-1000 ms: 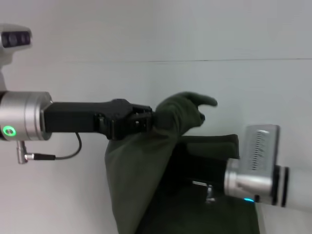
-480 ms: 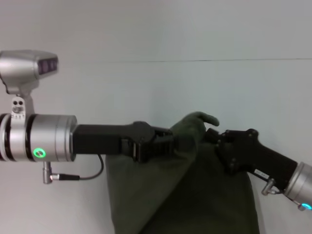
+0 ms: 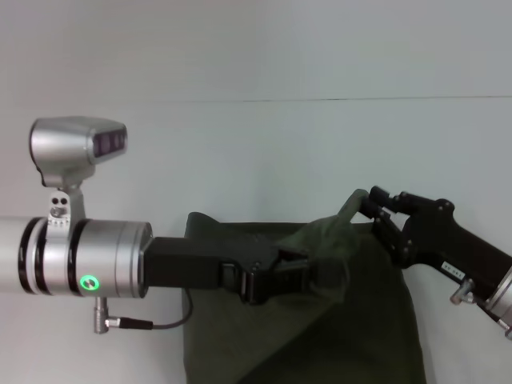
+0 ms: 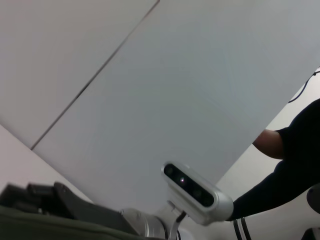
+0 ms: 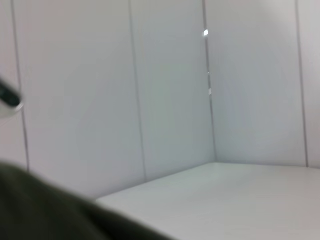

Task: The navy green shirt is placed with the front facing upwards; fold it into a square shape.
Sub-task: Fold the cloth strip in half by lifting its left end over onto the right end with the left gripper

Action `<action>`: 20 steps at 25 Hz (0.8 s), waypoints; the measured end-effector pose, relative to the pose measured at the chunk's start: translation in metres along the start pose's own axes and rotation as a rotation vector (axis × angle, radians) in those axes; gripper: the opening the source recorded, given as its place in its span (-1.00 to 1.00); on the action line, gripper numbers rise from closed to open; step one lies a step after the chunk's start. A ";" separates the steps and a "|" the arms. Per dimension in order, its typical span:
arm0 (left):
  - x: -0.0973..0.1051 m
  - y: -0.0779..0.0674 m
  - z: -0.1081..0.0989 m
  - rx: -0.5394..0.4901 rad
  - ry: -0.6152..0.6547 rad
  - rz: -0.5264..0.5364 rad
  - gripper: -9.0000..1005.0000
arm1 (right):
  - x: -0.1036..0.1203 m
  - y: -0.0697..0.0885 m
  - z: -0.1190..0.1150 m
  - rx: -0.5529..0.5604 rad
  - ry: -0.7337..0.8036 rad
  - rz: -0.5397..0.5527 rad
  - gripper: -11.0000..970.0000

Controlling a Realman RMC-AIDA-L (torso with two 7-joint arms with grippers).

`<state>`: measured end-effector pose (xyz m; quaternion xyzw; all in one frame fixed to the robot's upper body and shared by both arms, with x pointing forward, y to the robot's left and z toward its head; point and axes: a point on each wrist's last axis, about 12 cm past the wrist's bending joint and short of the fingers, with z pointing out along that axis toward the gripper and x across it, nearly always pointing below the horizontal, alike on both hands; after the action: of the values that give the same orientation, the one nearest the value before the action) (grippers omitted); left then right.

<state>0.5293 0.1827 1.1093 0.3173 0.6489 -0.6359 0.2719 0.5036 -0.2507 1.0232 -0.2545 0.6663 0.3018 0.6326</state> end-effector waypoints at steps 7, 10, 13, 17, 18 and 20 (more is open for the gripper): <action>0.016 0.004 0.013 0.011 0.031 -0.045 -0.93 | -0.005 -0.005 -0.002 0.030 -0.034 0.007 -0.46; 0.026 0.004 0.021 0.023 0.074 -0.070 -0.92 | -0.007 -0.008 -0.003 0.053 -0.053 0.012 -0.32; 0.036 0.006 0.028 0.024 0.114 -0.099 -0.92 | -0.009 -0.009 -0.002 0.063 -0.069 0.012 -0.27; 0.045 0.009 0.034 0.000 0.131 -0.137 -0.91 | -0.012 -0.011 0.001 0.063 -0.082 0.010 -0.03; 0.047 0.010 0.035 -0.008 0.131 -0.146 -0.86 | -0.013 -0.011 0.002 0.062 -0.083 0.009 0.05; 0.049 0.011 0.036 -0.015 0.130 -0.154 -0.76 | -0.014 -0.011 0.004 0.059 -0.086 0.007 0.13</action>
<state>0.5038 0.1504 1.0632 0.3049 0.6924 -0.6281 0.1818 0.5154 -0.2562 1.0359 -0.2203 0.6480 0.2947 0.6669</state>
